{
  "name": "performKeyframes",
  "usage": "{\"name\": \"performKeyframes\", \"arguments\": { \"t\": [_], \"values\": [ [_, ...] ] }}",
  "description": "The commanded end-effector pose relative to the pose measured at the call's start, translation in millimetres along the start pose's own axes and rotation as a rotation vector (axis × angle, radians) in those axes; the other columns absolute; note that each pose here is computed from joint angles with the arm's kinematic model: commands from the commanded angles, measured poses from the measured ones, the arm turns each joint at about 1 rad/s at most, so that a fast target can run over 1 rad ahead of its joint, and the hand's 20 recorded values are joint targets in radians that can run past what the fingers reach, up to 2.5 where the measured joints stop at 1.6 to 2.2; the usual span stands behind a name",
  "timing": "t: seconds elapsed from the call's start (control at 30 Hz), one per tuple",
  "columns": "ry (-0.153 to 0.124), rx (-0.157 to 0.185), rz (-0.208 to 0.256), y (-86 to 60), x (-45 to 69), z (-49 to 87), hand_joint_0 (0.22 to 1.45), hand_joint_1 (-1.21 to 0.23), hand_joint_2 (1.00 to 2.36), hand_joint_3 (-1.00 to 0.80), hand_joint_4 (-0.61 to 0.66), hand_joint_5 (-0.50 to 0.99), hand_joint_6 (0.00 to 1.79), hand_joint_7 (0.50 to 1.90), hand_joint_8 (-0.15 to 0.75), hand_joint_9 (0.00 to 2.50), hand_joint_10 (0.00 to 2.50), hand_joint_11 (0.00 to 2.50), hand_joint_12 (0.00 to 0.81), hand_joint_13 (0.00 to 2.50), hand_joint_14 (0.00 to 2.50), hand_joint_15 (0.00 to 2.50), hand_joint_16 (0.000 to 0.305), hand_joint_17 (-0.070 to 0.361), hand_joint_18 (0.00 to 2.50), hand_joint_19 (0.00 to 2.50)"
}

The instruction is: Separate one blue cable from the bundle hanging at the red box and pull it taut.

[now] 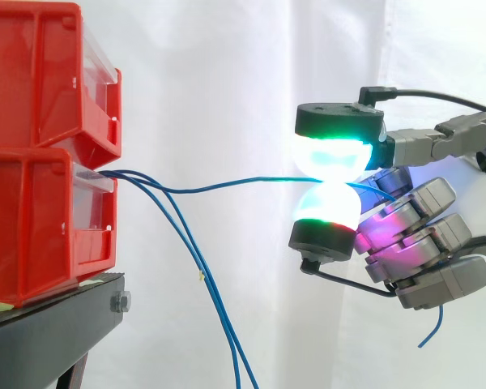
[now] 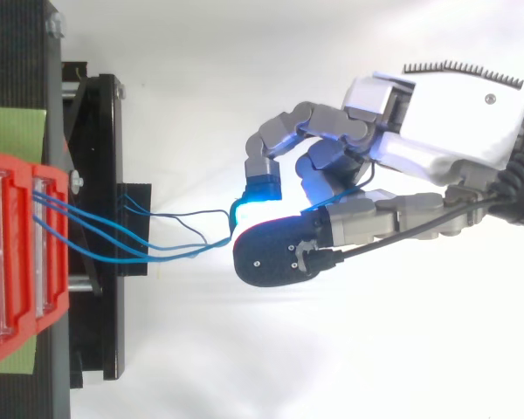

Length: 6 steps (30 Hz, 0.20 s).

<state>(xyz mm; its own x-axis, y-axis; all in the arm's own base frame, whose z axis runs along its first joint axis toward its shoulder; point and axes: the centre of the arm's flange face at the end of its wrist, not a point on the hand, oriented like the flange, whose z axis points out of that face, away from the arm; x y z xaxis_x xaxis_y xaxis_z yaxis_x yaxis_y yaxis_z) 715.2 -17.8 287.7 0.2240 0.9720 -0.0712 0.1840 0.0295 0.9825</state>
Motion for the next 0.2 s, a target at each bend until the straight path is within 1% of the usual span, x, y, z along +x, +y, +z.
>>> {"name": "performKeyframes", "arguments": {
  "t": [0.0,0.13,0.17],
  "values": [
    [0.0,0.0,0.0,0.0,0.0,0.0,0.69,-0.71,1.02,-0.15,0.1,-0.18,0.95,1.22,0.352,0.77,2.5,1.23,0.383,0.76,2.5,1.35,0.041,0.092,1.27,1.7],
    [0.0,0.0,0.0,0.0,0.0,0.0,0.69,-0.71,1.02,-0.15,0.1,-0.18,0.95,1.22,0.345,0.76,2.5,1.24,0.383,0.76,2.5,1.34,0.041,0.091,1.28,1.69],
    [0.0,0.0,0.0,0.0,0.0,0.0,0.69,-0.71,1.02,-0.15,0.1,-0.18,0.95,1.23,0.351,0.77,2.5,1.21,0.382,0.76,2.5,1.34,0.04,0.091,1.27,1.69]
  ]
}}
